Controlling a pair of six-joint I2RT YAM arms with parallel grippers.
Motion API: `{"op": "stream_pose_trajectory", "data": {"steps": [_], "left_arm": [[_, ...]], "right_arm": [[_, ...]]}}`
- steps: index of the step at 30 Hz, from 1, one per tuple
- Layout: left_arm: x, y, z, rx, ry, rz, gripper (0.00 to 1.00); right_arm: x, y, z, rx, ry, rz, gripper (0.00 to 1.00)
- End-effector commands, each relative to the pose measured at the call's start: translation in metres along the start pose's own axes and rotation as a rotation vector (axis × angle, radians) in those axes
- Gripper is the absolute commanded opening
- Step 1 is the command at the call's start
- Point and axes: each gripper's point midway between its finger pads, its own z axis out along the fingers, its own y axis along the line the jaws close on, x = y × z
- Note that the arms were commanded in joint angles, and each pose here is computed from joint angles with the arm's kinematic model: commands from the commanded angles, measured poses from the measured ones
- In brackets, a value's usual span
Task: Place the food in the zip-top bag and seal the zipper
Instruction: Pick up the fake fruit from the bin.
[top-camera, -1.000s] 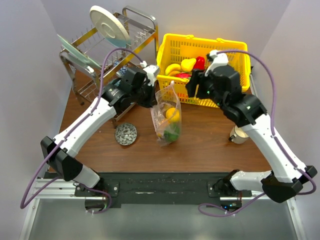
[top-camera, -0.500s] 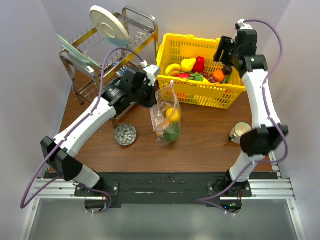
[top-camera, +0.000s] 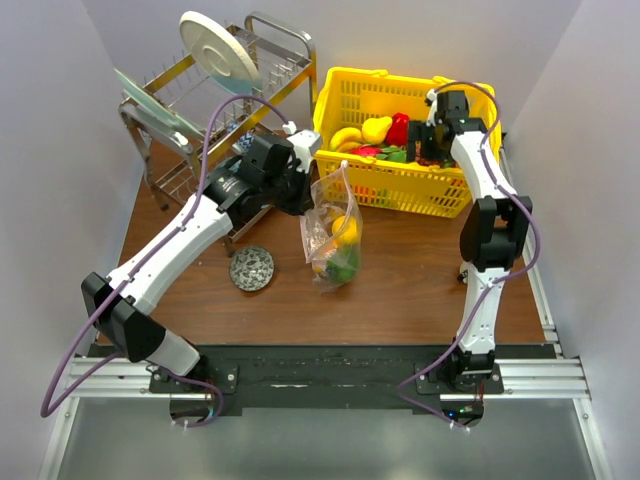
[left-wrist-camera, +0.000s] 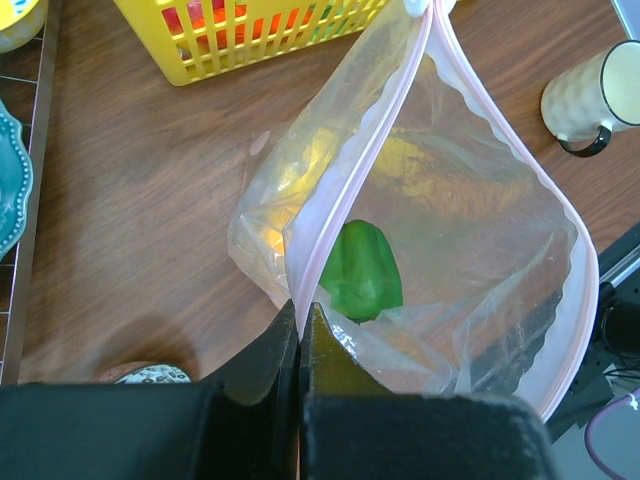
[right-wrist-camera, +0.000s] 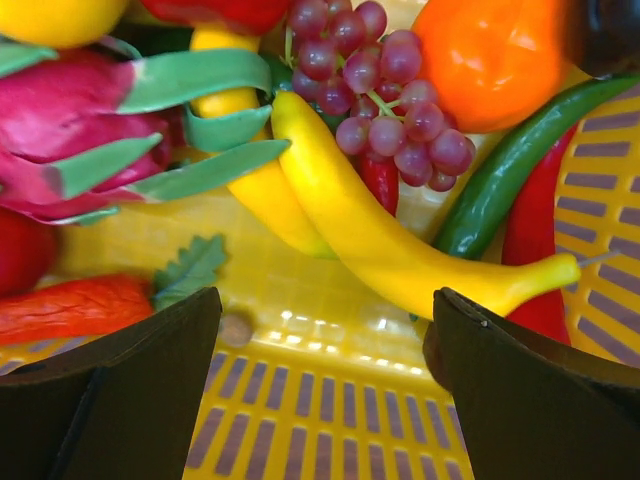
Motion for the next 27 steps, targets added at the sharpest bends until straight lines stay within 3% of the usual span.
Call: {"op": "stream_pose_trajectory", "data": {"steps": [1, 8, 13, 15, 16, 19, 22, 27], "left_arm": [[-0.017, 0.001, -0.007, -0.001, -0.061, 0.022, 0.0], [-0.013, -0.002, 0.002, 0.018, -0.037, 0.021, 0.0], [-0.011, -0.001, 0.002, 0.012, -0.028, 0.019, 0.0], [-0.011, 0.0, 0.002, 0.009, -0.031, 0.017, 0.0], [-0.01, 0.0, 0.002, 0.007, -0.029, 0.015, 0.0], [-0.01, 0.0, 0.001, 0.007, -0.03, 0.013, 0.0], [-0.01, 0.0, 0.0, 0.009, -0.03, 0.012, 0.0], [-0.011, -0.001, -0.003, 0.009, -0.043, 0.007, 0.0]], "right_arm": [[-0.02, 0.003, 0.015, -0.037, -0.129, -0.164, 0.91], [-0.015, -0.009, 0.062, 0.015, -0.099, -0.222, 0.91], [0.018, -0.017, 0.096, 0.052, 0.031, -0.188, 0.86], [0.038, -0.021, 0.103, 0.056, 0.106, -0.181, 0.73], [0.035, -0.021, 0.101, 0.058, 0.106, -0.17, 0.56], [0.034, -0.016, 0.089, 0.046, 0.121, -0.148, 0.3], [0.018, -0.013, 0.061, 0.035, 0.065, -0.129, 0.19], [-0.012, -0.008, 0.014, 0.023, -0.035, -0.113, 0.12]]}}
